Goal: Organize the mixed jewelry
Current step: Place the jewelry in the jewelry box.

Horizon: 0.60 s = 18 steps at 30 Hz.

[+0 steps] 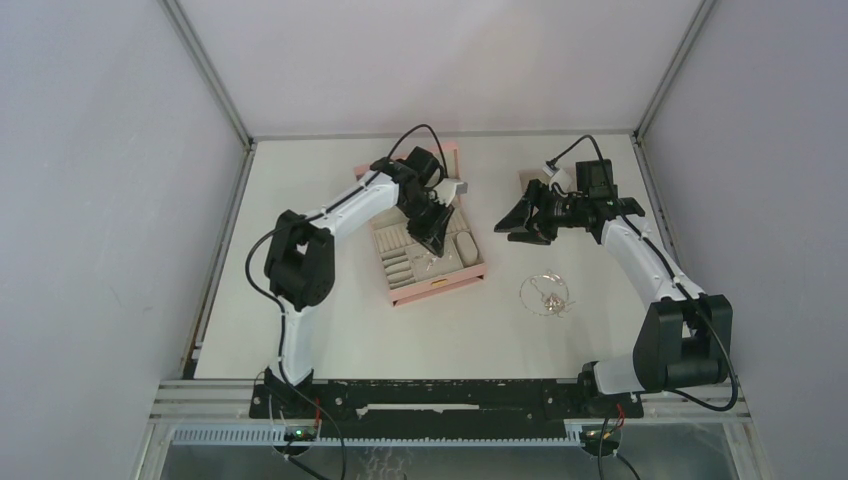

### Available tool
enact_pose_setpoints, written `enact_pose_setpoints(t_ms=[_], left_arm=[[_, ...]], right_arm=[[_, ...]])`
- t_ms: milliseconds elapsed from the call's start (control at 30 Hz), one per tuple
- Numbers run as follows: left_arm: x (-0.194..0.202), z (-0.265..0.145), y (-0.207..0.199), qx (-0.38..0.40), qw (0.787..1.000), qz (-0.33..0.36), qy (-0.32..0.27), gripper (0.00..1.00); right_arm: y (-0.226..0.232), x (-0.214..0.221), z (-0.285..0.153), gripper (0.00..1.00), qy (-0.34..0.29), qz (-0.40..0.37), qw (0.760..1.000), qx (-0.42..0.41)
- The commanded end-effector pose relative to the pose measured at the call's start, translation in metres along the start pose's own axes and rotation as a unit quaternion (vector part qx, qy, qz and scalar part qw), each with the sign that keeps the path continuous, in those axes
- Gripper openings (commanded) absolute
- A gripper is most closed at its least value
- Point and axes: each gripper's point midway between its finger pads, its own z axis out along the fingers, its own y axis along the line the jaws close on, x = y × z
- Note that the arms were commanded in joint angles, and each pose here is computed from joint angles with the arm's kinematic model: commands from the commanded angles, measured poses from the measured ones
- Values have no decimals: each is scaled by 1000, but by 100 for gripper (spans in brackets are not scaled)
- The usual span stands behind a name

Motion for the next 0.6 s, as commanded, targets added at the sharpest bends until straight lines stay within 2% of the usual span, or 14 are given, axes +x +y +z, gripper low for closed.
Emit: enact_pose_setpoints(t_ms=[0,467,567], left_arm=[[-18,-11,-3,-15,999,16,-29,24],[-36,-61,-22,-52,993,48,-93,30],[-29,-66,-31,-50,993,49,-99,30]], right_arm=[[21,-17,-7,65,-24,-43,999,-24],[24,-17,-10,65,-28,-49,998,-26],[21,-15,-11,64,-29,-49,998,-17]])
